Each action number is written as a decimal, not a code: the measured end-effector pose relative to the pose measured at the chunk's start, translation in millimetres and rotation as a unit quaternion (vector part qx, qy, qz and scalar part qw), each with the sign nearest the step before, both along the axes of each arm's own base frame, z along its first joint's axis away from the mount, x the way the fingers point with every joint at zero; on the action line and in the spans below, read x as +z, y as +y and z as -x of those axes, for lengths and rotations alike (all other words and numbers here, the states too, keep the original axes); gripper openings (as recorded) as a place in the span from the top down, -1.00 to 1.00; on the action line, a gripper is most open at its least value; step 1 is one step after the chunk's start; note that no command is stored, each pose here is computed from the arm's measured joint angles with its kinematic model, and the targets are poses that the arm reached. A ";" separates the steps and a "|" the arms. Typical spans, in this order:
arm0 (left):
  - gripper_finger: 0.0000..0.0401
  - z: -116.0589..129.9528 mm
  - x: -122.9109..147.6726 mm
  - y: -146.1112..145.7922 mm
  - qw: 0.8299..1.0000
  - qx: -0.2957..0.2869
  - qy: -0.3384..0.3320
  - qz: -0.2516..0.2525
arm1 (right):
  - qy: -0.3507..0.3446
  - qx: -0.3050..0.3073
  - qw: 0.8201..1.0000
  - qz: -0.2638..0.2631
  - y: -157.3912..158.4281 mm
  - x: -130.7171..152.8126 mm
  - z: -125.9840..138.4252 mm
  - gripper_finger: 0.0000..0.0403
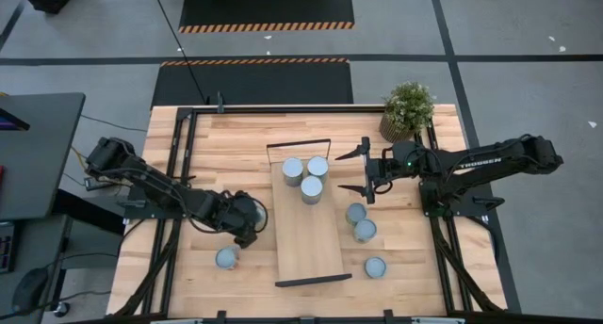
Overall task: Pick and place cans onto a shelf
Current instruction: Put the canned oranges on the shelf
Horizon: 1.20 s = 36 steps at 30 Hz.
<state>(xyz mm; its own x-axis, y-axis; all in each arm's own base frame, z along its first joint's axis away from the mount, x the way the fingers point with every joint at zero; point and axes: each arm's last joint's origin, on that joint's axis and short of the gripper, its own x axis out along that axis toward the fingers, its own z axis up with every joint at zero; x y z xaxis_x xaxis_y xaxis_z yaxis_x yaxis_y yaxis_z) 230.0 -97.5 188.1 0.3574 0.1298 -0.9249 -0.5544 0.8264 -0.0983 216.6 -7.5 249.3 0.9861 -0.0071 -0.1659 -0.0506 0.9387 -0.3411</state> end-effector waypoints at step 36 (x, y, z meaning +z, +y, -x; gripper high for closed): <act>-0.45 -10.1 53.8 24.2 0.996 -0.051 -0.056 -0.042 | -0.001 0.000 1.000 0.000 0.0 0.3 0.0 -0.83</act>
